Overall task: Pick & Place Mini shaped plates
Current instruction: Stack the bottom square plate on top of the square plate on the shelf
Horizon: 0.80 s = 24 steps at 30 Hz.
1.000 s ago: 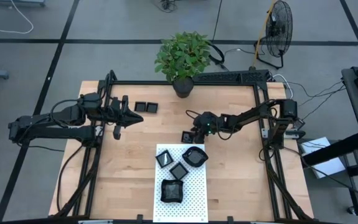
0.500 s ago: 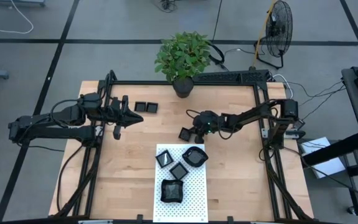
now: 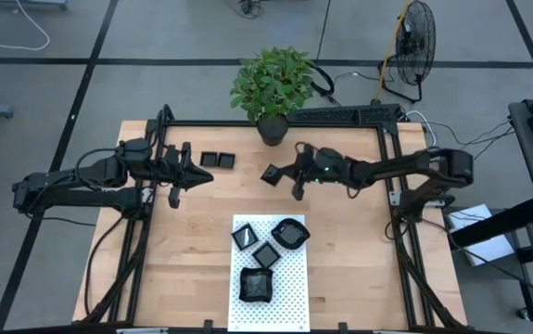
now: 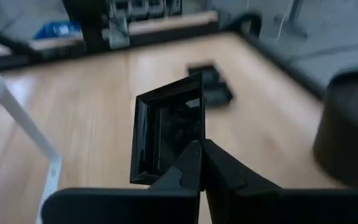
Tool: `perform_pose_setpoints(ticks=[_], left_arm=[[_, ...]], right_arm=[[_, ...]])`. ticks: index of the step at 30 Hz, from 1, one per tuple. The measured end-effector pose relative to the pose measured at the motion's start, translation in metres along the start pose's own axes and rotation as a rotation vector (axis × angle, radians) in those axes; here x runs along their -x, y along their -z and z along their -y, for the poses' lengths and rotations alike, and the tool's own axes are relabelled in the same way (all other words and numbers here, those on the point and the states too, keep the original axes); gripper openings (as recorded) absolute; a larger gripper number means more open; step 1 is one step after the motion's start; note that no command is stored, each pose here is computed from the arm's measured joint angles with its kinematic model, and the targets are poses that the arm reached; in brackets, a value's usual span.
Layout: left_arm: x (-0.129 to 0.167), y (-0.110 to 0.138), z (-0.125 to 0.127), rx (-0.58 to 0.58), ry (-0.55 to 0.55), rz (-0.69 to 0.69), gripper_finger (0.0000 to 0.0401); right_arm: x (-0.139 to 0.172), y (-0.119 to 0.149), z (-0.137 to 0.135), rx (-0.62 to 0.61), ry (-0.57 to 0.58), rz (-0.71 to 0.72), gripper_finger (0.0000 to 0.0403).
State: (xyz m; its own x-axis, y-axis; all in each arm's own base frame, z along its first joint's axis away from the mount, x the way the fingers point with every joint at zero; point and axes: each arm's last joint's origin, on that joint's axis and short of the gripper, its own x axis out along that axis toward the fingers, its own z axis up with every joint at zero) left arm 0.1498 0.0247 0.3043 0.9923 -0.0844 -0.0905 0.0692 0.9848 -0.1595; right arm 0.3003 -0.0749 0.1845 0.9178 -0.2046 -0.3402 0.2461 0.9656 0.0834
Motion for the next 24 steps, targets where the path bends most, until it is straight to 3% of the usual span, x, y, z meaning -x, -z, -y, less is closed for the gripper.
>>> perform_pose_setpoints(ticks=[5, 10, 13, 17, 24], left_arm=[[0.0, 0.0, 0.0, -0.052, 0.0, 0.0, 0.0031], [0.0, 0.0, 0.0, -0.081, 0.0, 0.001, 0.0031], [0.0, 0.0, 0.0, -0.078, 0.0, 0.0, 0.0031], [0.0, 0.0, 0.0, -0.089, 0.0, 0.0, 0.0031], [0.0, 0.0, 0.0, -0.125, 0.0, 0.001, 0.0031]], right_arm=[[0.021, -0.034, -0.001, 0.023, -0.022, 0.125, 0.0], [0.035, -0.086, -0.016, 0.046, -0.234, 0.19, 0.0], [0.038, -0.119, -0.032, 0.071, -0.349, 0.126, 0.0], [0.036, -0.15, -0.057, 0.136, -0.418, -0.037, 0.0], [0.006, -0.151, -0.111, 0.205, -0.566, -0.221, 0.0]])
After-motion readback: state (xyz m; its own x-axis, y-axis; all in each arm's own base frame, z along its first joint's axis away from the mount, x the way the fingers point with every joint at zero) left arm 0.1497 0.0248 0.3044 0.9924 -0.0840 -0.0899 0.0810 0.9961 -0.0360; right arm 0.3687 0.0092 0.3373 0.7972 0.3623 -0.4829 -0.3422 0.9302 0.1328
